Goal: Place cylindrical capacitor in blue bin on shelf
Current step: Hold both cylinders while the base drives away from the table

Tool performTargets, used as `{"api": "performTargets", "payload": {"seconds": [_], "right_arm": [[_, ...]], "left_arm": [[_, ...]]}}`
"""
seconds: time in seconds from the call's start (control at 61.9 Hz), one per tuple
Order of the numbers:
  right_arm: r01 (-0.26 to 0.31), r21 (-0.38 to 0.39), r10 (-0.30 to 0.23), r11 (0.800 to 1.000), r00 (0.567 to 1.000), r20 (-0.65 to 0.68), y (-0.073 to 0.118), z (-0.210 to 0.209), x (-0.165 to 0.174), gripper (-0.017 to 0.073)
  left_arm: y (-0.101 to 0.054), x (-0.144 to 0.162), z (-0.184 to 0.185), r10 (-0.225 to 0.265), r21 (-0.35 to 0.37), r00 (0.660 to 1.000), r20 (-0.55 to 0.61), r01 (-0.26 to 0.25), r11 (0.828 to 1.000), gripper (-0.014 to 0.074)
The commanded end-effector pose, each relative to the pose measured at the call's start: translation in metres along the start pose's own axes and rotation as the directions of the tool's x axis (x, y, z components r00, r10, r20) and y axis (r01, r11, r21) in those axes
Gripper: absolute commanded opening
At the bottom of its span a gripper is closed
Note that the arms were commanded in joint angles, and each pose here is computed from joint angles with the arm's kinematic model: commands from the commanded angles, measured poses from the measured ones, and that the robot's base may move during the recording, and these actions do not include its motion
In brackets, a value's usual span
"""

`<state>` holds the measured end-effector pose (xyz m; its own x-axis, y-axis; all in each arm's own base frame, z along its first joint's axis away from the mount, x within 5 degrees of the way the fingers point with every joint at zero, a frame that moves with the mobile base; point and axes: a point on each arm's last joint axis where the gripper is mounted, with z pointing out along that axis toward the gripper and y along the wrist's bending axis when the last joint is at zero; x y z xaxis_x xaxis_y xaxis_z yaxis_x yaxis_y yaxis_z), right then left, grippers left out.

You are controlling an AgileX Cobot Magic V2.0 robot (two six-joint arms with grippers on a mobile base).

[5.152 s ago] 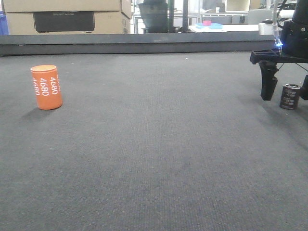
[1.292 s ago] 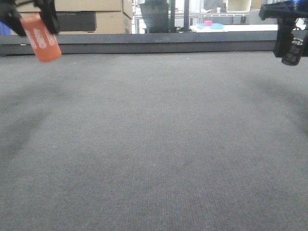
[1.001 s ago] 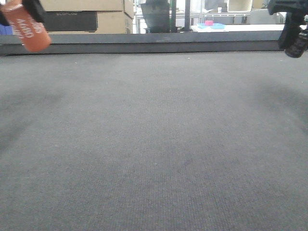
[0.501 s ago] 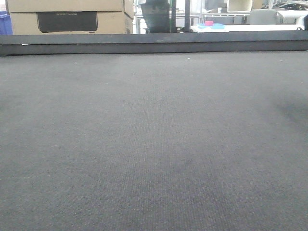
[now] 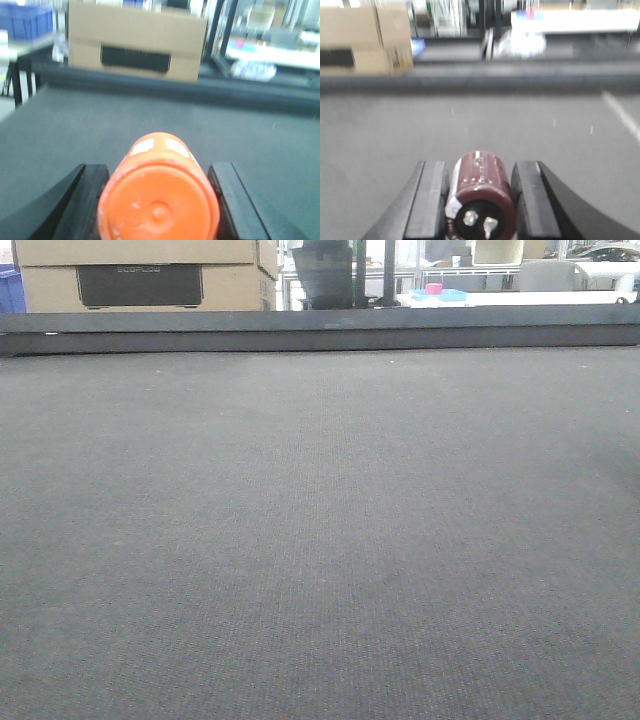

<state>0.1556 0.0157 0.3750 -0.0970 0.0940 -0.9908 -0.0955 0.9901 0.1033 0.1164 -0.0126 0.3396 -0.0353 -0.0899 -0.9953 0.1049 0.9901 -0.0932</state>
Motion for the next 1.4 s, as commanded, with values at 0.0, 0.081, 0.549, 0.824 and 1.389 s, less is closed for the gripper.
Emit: {"api": "performTargets", "payload": {"seconds": [0.0,0.081,0.549,0.824,1.389], "right_arm": [[0.013,-0.002,-0.013,1.000,0.998,0.063,0.001,-0.015,-0.008,-0.0163],[0.014,-0.006,-0.013,1.000,0.995,0.099,0.001,-0.025,-0.012,-0.0163],[0.016,-0.014,-0.013,1.000,0.980,0.200,0.002,-0.053,-0.021,-0.0163],[0.016,-0.014,-0.013,1.000,0.979,0.202,0.002,-0.053,-0.022,-0.0163],[0.016,-0.014,-0.013,1.000,0.979,0.202,0.002,-0.053,-0.022,-0.0163]], "left_arm": [[0.000,-0.007,-0.010,-0.012,0.004,0.998,0.067,0.012,1.000,-0.0111],[-0.001,-0.011,-0.017,-0.012,0.009,0.993,0.113,0.011,1.000,-0.0111],[-0.002,-0.023,-0.044,-0.014,0.023,0.968,0.250,0.008,1.000,-0.0111],[-0.002,-0.023,-0.044,-0.014,0.023,0.968,0.250,0.008,1.000,-0.0111],[-0.002,-0.023,-0.044,-0.014,0.023,0.968,0.250,0.008,1.000,-0.0111]]}}
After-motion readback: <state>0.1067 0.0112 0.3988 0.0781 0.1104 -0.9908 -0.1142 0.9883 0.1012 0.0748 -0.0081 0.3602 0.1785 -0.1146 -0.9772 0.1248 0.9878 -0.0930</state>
